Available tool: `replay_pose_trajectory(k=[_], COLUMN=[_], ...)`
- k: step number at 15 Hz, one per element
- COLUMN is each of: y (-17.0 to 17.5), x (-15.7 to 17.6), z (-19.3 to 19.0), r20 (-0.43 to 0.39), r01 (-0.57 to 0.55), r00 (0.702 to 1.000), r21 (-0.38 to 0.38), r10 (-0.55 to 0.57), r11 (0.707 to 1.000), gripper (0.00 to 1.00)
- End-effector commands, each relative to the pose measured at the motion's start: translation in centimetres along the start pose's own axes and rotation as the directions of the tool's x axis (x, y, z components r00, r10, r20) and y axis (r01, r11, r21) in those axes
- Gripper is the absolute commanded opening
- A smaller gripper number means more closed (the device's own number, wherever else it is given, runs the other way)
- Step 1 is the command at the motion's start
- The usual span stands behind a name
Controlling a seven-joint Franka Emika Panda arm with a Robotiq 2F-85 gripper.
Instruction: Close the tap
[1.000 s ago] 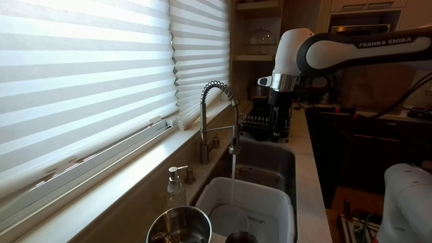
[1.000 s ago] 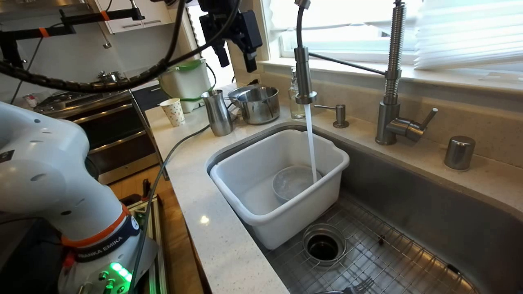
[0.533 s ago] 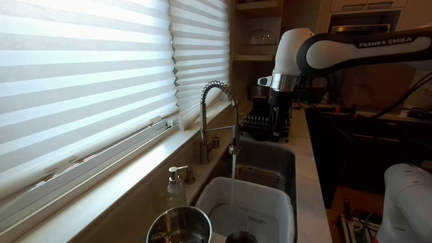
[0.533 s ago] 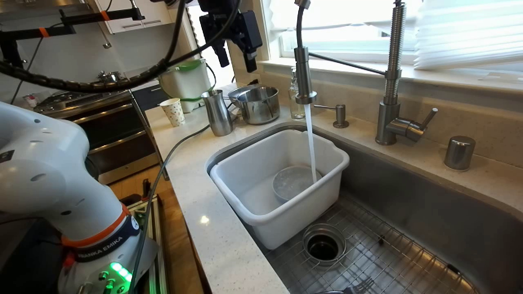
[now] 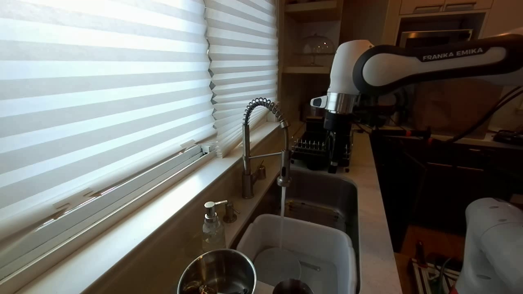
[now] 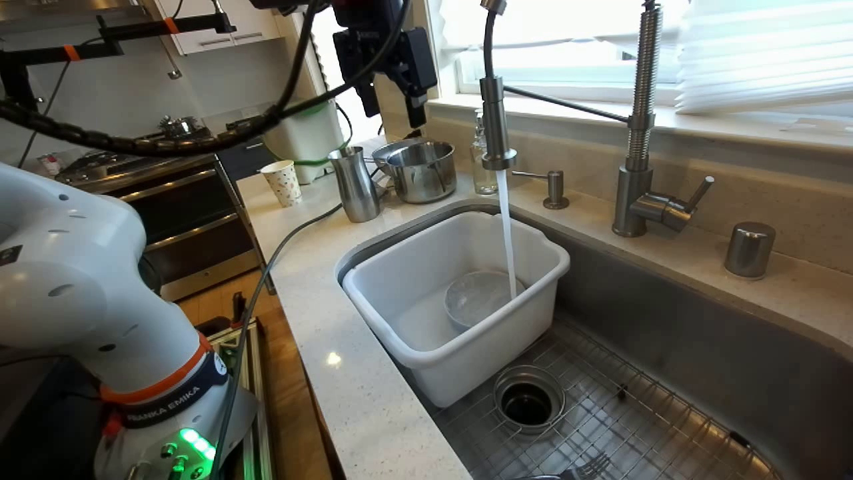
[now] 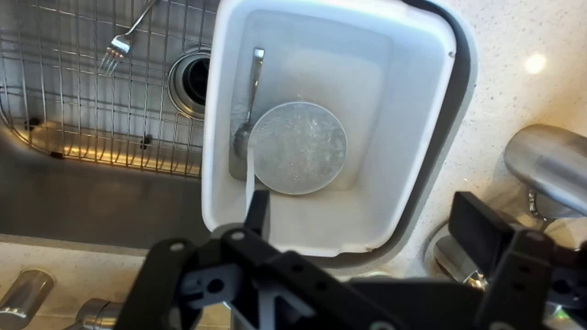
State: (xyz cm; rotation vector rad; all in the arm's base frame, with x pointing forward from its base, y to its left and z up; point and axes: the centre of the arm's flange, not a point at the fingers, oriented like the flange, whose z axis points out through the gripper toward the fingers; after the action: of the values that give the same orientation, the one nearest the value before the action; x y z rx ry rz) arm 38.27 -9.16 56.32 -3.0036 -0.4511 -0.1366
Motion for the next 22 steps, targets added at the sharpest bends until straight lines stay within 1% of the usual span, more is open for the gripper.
replay_pose_trajectory(k=[1, 2, 3, 5, 8, 10, 11, 12, 14, 18, 19, 20, 22], y=[4.9, 6.3, 7.8, 10.5, 13.6, 15.2, 15.6, 13.6, 14.7, 14.9, 15.2, 16.1, 18.2], x=[0.1, -0.1, -0.1, -0.1, 0.3, 0.8, 1.2, -0.3, 0.2, 0.8, 1.3, 2.1, 3.7], z=[1.1, 1.6, 1.8, 2.9, 4.0, 4.6, 4.5, 4.3, 4.8, 4.8, 5.4, 6.0, 6.8], r20=[0.048, 0.039, 0.013, -0.04, -0.127, -0.163, -0.154, -0.147, -0.144, -0.14, -0.128, -0.127, -0.143], r01=[0.053, 0.073, 0.1, 0.146, 0.212, 0.237, 0.191, 0.201, 0.185, 0.184, 0.183, 0.161, 0.124], r00=[0.997, 0.996, 0.995, 0.989, 0.974, 0.966, 0.976, 0.974, 0.977, 0.978, 0.979, 0.982, 0.984], r21=[0.103, 0.126, 0.146, 0.162, 0.219, 0.252, 0.237, 0.224, 0.228, 0.224, 0.208, 0.184, 0.123], r10=[-0.058, -0.079, -0.103, -0.142, -0.187, -0.2, -0.158, -0.171, -0.154, -0.155, -0.159, -0.139, -0.106], r11=[0.993, 0.989, 0.984, 0.976, 0.952, 0.938, 0.952, 0.954, 0.956, 0.957, 0.961, 0.97, 0.985], gripper=[1.0, 1.0, 1.0, 1.0, 1.0, 1.0, 1.0, 1.0, 1.0, 1.0, 1.0, 1.0, 1.0])
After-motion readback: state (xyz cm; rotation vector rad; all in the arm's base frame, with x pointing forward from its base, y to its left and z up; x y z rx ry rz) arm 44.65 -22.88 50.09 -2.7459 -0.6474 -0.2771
